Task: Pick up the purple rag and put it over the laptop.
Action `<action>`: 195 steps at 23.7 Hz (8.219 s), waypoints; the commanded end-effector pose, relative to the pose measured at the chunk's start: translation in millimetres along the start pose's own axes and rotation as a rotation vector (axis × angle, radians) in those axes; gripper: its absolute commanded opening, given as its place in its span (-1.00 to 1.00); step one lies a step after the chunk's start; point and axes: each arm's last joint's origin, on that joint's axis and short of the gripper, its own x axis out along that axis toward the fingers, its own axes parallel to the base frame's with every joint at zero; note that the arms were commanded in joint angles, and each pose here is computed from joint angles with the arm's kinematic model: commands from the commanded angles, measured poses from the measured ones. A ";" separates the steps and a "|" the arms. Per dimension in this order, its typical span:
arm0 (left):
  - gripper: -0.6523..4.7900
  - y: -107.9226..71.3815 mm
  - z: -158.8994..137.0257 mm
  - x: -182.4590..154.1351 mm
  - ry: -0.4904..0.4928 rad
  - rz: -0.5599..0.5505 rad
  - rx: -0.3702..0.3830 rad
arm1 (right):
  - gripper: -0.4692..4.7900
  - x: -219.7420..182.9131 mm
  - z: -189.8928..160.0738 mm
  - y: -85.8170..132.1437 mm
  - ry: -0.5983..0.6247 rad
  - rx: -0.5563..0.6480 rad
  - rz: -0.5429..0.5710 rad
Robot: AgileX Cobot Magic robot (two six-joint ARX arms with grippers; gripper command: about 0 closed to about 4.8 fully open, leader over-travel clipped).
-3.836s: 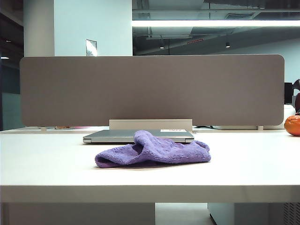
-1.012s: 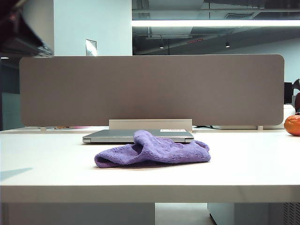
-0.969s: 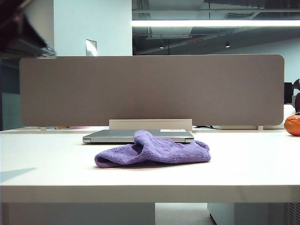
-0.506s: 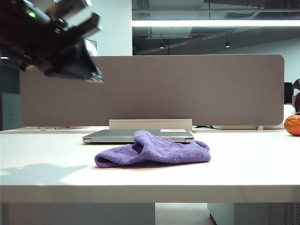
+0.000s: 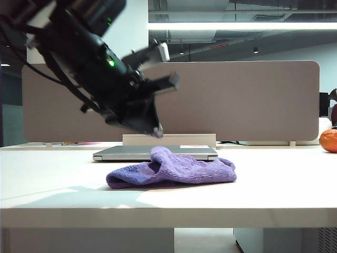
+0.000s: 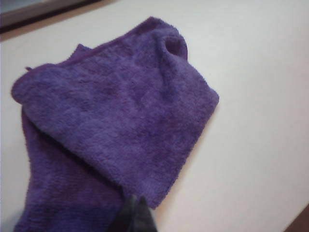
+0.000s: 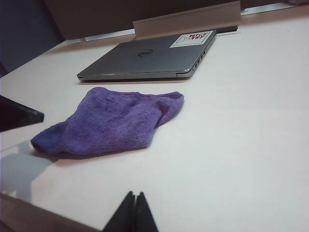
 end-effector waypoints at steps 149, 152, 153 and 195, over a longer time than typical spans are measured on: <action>-0.78 110.6 232.6 -39.0 -0.195 0.329 -0.039 | -0.74 -3.4 12.9 -10.3 -0.177 -0.140 -0.436; -0.78 106.5 234.3 -53.1 -0.188 0.326 -0.011 | -0.74 -3.3 12.6 -10.4 -0.173 -0.139 -0.436; -0.78 105.1 235.0 -58.0 -0.189 0.320 -0.010 | -0.74 -3.3 12.4 -10.4 -0.171 -0.138 -0.437; -0.78 52.9 23.4 -188.4 -0.251 0.237 -0.079 | -0.74 -3.2 12.3 -10.1 -0.169 -0.139 -0.426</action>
